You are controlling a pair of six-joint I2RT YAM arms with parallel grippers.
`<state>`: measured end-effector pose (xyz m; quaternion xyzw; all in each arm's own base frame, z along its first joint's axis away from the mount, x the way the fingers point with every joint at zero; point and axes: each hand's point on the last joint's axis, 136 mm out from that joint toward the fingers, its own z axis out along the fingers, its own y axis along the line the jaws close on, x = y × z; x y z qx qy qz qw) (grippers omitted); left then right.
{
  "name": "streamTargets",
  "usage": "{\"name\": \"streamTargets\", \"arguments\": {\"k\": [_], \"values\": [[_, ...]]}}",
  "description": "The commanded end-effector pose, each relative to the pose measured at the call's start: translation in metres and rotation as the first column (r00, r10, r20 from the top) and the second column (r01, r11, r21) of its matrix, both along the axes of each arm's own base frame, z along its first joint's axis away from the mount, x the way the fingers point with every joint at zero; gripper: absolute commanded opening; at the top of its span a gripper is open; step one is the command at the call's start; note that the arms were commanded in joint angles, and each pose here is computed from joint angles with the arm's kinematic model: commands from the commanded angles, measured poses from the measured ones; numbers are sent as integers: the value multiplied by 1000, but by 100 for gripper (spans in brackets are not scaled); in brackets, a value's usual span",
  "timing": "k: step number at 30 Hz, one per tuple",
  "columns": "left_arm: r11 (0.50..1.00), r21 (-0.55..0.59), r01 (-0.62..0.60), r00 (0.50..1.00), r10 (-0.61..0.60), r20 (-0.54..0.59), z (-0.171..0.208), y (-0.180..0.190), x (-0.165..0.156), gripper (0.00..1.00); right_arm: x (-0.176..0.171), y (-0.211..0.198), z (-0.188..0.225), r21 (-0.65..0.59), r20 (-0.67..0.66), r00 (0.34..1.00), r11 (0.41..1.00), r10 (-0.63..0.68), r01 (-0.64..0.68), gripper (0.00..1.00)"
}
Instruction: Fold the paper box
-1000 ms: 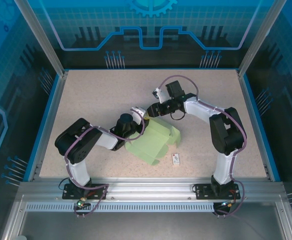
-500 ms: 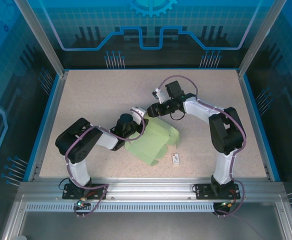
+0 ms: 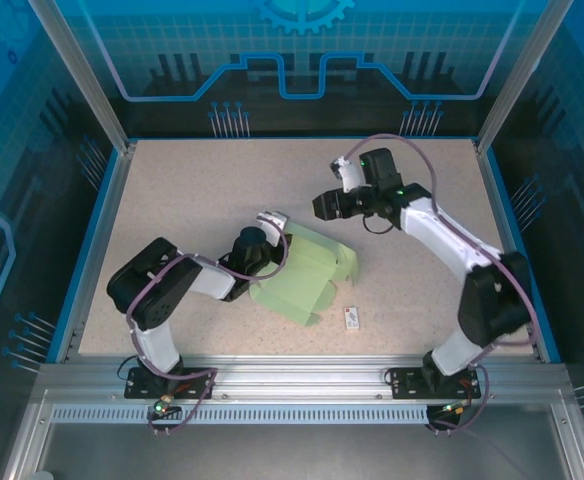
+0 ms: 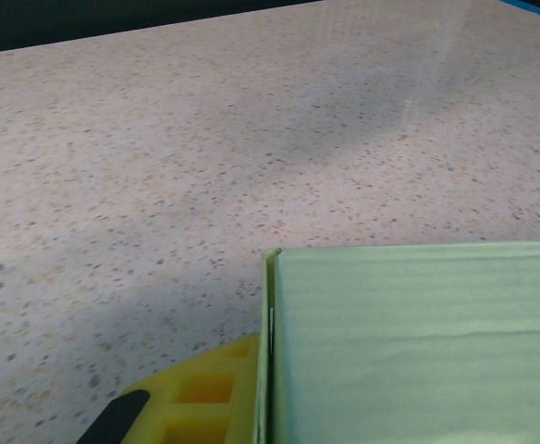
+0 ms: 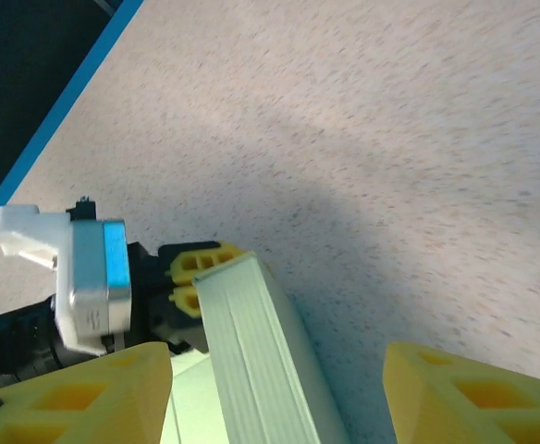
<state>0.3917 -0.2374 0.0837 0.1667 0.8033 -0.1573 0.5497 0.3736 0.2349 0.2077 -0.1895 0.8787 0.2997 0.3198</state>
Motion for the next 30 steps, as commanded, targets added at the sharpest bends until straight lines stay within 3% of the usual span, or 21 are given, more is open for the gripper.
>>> {"name": "streamTargets", "arguments": {"k": [1,10,20,24,30], "values": [[992,-29,-121,993,121,9,22,14,8,4,-21,-27,-6,-122,30,992,985,-121,124,64],[980,-20,-200,980,200,-23,32,19,12,3,-61,-18,-33,-269,52,984,947,-169,177,57],[980,-17,-201,980,200,-19,42,15,11,4,-53,-17,-64,-407,66,973,885,-221,228,55],[979,-22,-205,979,204,-21,44,14,10,4,-51,-1,-72,-352,22,979,915,-203,197,54],[973,-33,-226,974,225,-36,48,14,12,4,-44,27,-64,-128,-30,986,979,-166,161,51]]}}
